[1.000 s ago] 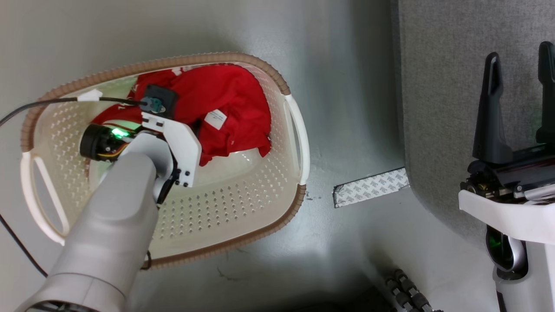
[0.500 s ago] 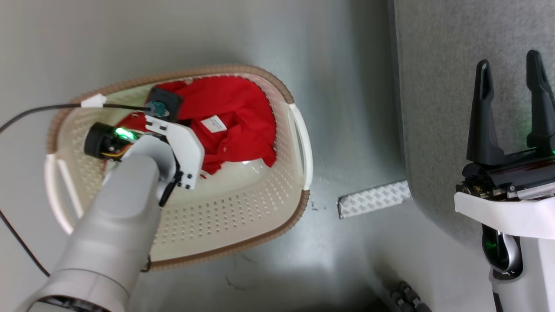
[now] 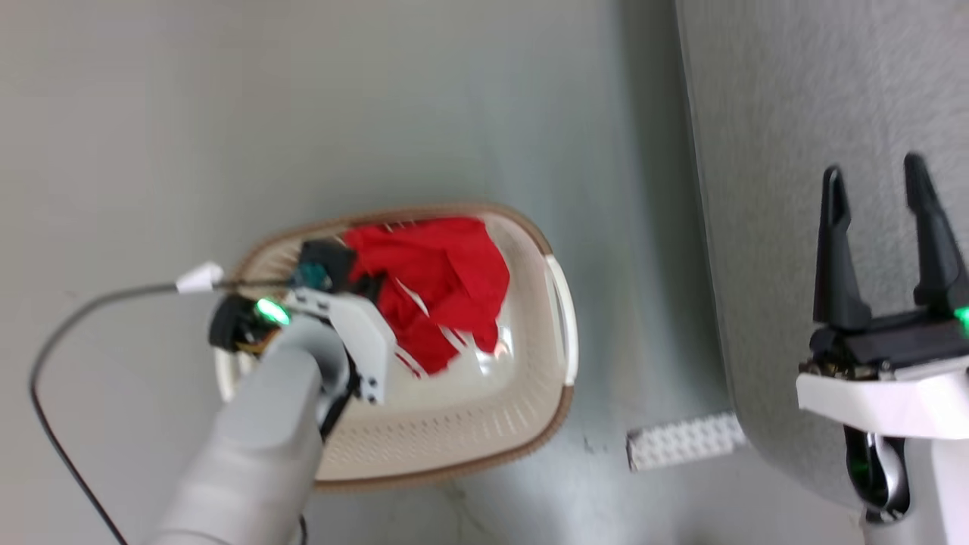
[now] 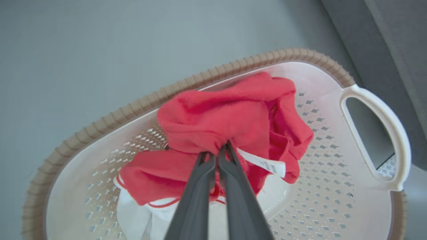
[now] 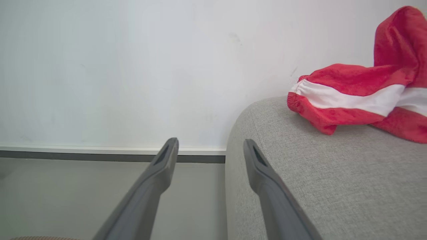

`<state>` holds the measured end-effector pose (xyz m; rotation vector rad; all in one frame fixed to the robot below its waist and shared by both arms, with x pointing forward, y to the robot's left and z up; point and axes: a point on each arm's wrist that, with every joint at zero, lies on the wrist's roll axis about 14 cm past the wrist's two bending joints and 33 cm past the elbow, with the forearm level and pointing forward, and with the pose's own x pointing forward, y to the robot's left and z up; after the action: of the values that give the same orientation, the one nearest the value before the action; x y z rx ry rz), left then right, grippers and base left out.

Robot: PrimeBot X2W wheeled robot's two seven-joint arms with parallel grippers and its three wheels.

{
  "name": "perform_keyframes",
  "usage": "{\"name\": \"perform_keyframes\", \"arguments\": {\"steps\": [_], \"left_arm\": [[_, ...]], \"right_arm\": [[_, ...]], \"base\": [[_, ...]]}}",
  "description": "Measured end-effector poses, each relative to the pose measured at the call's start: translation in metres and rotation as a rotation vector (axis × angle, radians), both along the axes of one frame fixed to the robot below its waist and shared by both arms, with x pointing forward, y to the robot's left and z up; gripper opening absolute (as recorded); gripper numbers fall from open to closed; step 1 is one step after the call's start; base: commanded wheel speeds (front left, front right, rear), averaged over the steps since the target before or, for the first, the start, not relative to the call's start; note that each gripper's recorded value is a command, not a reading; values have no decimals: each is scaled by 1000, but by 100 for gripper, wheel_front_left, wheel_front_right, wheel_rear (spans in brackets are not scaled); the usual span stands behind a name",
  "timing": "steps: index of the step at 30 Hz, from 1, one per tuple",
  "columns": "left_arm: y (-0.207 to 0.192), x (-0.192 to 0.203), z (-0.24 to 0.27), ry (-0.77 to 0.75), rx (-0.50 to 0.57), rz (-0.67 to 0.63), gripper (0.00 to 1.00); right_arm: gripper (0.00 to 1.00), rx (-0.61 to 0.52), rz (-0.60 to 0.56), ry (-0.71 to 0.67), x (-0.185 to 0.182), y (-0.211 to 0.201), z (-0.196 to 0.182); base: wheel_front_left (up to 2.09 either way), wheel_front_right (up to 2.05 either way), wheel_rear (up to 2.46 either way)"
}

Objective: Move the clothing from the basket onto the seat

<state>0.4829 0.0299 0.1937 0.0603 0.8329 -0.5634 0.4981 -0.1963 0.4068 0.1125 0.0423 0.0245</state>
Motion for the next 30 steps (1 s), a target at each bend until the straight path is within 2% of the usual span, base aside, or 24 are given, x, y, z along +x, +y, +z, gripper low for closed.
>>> {"name": "perform_keyframes", "arguments": {"steps": [16, 30], "left_arm": [[35, -21, 145, -302, -98, 179, 0], [79, -51, 274, -683, -150, 321, 0]], "right_arm": [[100, 19, 37, -95, -58, 20, 73], [100, 44, 109, -100, -124, 46, 91]], "base": [[0, 0, 0], [0, 0, 0]]}}
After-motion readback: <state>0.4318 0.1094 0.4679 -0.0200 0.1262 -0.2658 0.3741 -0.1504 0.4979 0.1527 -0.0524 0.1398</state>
